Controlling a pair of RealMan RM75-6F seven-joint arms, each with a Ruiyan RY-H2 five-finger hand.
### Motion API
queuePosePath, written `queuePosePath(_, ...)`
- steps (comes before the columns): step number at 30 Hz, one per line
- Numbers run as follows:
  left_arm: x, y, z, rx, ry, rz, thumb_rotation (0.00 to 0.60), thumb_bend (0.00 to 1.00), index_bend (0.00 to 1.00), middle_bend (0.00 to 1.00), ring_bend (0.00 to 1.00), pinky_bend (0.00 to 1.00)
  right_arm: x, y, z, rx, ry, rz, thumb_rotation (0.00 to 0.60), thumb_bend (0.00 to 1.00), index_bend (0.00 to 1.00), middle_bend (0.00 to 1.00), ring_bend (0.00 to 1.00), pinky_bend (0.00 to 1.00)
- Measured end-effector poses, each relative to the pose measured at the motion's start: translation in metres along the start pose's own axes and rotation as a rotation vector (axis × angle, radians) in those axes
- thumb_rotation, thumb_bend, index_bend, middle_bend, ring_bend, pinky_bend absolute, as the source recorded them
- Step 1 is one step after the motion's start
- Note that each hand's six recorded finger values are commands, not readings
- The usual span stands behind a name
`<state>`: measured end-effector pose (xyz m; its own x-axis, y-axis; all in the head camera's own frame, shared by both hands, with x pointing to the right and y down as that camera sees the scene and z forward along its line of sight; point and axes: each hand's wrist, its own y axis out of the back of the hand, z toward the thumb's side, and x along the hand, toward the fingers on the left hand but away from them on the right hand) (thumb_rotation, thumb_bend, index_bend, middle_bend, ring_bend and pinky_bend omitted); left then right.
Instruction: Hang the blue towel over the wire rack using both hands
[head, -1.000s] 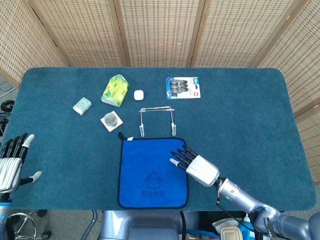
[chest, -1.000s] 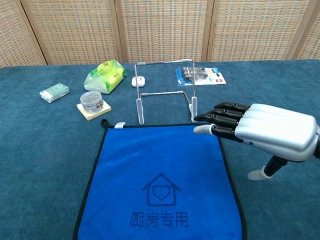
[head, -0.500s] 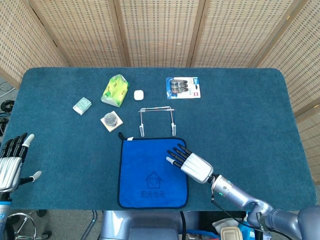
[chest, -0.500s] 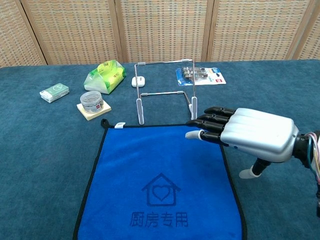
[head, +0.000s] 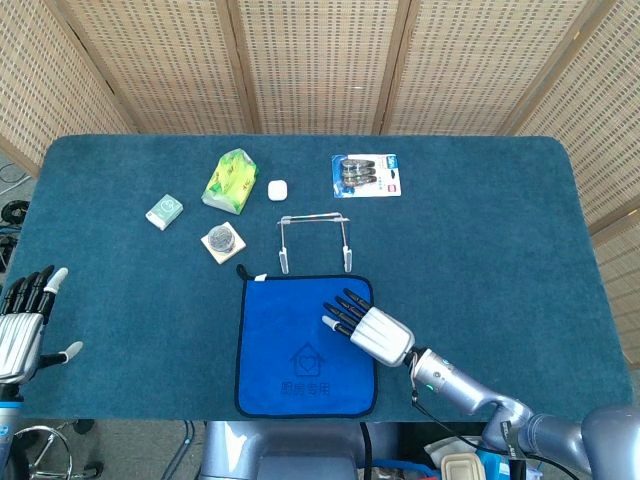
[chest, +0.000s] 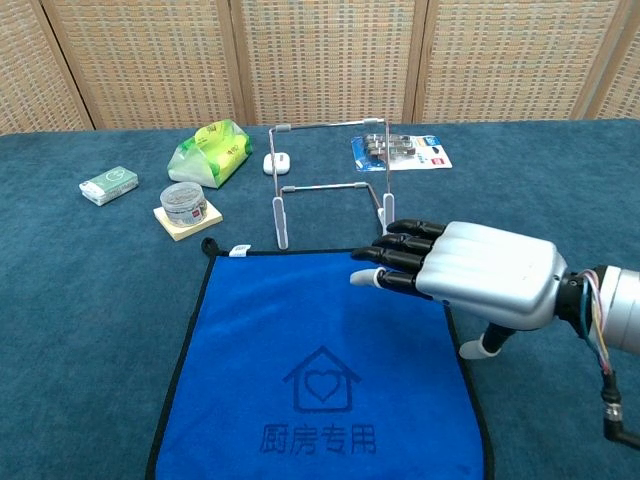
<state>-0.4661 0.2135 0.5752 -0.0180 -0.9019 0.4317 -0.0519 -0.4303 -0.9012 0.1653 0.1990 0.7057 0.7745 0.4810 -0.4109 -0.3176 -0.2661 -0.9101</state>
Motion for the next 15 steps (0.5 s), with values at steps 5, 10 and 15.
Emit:
queuePosePath(5,0.000,0.000,0.000,0.000,-0.001,-0.002,0.600,0.09,0.00,0.00,0.00,0.03,-0.003,-0.001,0.001,0.004,0.002,0.006,0.600,0.00,0.02,0.00,0.00,0.00)
queuePosePath(10,0.000,0.000,0.000,-0.003,0.001,-0.002,0.600,0.09,0.00,0.00,0.00,0.03,-0.008,0.000,0.005,-0.008,0.001,0.002,0.600,0.00,0.02,0.00,0.00,0.00)
queuePosePath(15,0.001,-0.001,-0.001,-0.007,0.003,-0.007,0.600,0.09,0.00,0.00,0.00,0.03,-0.020,0.003,0.012,-0.017,-0.001,-0.006,0.600,0.00,0.03,0.00,0.00,0.00)
